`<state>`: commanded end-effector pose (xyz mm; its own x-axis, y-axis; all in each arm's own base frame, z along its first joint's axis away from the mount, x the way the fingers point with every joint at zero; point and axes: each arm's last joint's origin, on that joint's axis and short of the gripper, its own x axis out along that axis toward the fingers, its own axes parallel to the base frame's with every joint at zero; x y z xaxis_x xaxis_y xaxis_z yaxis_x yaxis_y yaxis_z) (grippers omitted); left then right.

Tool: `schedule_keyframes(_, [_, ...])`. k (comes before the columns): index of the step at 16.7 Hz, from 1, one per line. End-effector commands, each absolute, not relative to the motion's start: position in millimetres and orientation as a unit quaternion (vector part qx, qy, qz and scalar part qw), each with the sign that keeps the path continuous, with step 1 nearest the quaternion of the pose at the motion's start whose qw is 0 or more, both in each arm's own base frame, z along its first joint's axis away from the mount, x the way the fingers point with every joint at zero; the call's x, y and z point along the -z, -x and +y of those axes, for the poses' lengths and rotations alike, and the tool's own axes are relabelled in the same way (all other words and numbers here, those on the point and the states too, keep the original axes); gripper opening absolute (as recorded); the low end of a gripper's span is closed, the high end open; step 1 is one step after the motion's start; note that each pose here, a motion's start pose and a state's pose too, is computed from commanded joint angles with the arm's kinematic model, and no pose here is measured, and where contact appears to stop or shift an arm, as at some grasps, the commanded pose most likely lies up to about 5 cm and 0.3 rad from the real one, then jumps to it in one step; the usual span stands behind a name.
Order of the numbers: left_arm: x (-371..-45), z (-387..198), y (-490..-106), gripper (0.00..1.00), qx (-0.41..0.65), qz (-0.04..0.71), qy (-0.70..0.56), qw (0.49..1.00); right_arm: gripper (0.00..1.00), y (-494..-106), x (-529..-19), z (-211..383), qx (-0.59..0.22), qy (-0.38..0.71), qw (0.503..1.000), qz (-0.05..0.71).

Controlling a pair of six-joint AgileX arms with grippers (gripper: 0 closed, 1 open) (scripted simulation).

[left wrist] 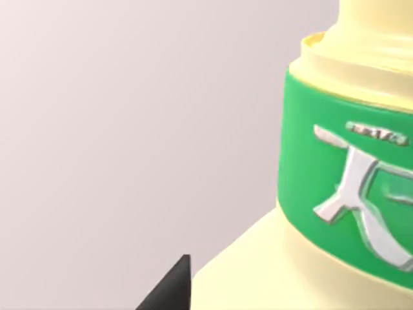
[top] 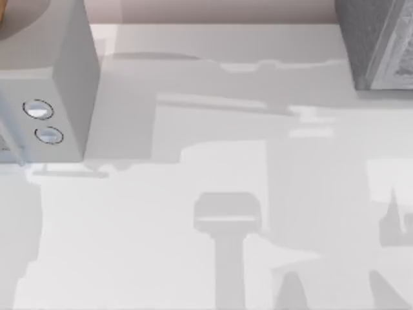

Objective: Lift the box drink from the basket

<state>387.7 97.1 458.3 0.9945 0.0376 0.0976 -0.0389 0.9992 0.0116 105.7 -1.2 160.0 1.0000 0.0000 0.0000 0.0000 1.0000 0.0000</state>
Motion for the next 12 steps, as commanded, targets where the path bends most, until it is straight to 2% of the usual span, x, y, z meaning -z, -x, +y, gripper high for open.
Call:
schedule_keyframes(4, [-452.9, 97.8, -394.3, 0.0, 0.004, -0.007, -0.002, 1.0, 1.0, -105.7, -160.0, -1.2, 0.0, 0.0, 1.0, 0.0])
schedule_keyframes(12, [-448.9, 91.1, -385.1, 0.0, 0.005, 0.003, 0.003, 1.0, 1.0, -105.7, -160.0, -1.2, 0.0, 0.0, 1.0, 0.0])
